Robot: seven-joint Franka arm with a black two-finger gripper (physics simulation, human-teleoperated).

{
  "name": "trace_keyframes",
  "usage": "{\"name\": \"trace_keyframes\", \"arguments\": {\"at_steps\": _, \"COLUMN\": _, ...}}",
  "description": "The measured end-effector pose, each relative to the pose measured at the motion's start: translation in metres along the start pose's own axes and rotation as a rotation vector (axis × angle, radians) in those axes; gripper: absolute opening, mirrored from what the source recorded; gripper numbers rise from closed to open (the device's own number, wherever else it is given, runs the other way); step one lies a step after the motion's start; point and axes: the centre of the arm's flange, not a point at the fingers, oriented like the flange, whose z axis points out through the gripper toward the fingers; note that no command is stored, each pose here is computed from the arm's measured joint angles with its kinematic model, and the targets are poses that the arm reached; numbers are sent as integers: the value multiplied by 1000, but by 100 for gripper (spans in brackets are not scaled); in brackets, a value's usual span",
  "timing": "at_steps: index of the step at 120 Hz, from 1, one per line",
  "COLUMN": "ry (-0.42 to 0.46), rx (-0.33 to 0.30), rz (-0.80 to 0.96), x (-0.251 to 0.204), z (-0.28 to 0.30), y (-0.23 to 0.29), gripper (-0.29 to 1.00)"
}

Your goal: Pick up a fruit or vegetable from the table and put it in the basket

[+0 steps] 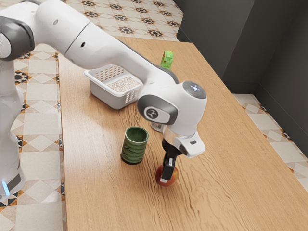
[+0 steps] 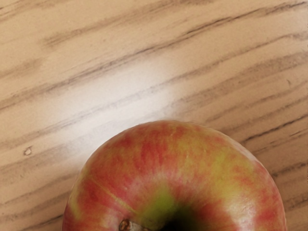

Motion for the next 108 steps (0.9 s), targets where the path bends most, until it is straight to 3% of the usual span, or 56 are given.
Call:
{"name": "trace_keyframes", "arguments": {"at_steps": 30, "ry": 4, "rx": -11, "rz": 21, "x": 3, "z": 9, "y": 14, "gripper": 70}}
{"name": "trace_keyframes", "arguments": {"at_steps": 49, "ry": 8, "rx": -17, "rz": 4, "x": 4, "z": 10, "y": 8, "gripper": 44}}
{"name": "trace_keyframes", "arguments": {"at_steps": 65, "ry": 26, "rx": -12, "rz": -3, "x": 3, "z": 0, "y": 5, "gripper": 41}}
{"name": "trace_keyframes", "arguments": {"at_steps": 86, "ry": 165, "rx": 4, "rz": -22, "x": -10, "z": -101, "y": -5, "gripper": 40}}
{"name": "trace_keyframes", "arguments": {"at_steps": 95, "ry": 222, "rx": 16, "rz": -97, "x": -22, "z": -160, "y": -49, "gripper": 41}}
{"name": "trace_keyframes", "arguments": {"at_steps": 108, "ry": 235, "rx": 51, "rz": -206, "x": -59, "z": -208, "y": -111, "gripper": 41}}
